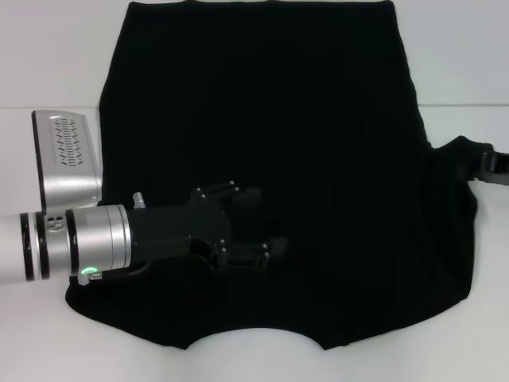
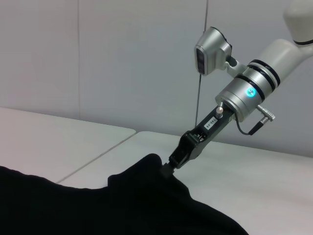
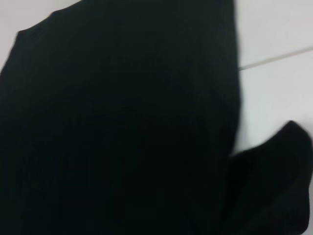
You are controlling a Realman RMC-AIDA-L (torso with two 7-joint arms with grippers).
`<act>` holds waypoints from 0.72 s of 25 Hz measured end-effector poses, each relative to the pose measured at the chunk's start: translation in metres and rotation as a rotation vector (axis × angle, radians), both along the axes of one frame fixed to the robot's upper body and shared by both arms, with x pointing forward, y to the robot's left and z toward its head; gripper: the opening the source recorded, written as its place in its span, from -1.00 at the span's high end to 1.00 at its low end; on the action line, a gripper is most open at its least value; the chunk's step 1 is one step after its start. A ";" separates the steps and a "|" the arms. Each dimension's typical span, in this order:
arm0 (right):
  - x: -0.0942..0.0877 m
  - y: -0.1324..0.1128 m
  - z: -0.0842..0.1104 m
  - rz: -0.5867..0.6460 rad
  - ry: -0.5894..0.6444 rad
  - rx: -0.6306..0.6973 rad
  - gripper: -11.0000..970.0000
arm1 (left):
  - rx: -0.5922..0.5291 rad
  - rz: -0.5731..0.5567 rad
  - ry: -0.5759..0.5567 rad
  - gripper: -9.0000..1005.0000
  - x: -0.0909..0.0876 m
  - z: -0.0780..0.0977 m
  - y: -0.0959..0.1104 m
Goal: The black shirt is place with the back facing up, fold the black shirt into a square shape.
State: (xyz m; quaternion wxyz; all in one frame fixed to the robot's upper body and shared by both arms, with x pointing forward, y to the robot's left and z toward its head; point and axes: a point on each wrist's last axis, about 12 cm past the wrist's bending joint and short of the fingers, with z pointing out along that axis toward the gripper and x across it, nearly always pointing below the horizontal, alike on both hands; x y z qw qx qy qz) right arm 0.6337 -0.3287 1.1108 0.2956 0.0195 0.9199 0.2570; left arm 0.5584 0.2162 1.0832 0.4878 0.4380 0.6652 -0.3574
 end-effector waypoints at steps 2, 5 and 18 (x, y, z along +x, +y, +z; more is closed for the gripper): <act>0.004 0.010 0.002 0.026 -0.004 0.000 0.96 | -0.001 0.001 0.001 -0.80 0.000 0.000 0.000; 0.008 0.035 0.003 0.107 0.003 -0.016 0.96 | -0.001 0.005 0.003 -0.80 0.000 -0.001 0.001; 0.023 0.088 0.015 0.249 0.017 -0.065 0.96 | 0.011 0.033 0.010 -0.80 0.002 -0.001 0.006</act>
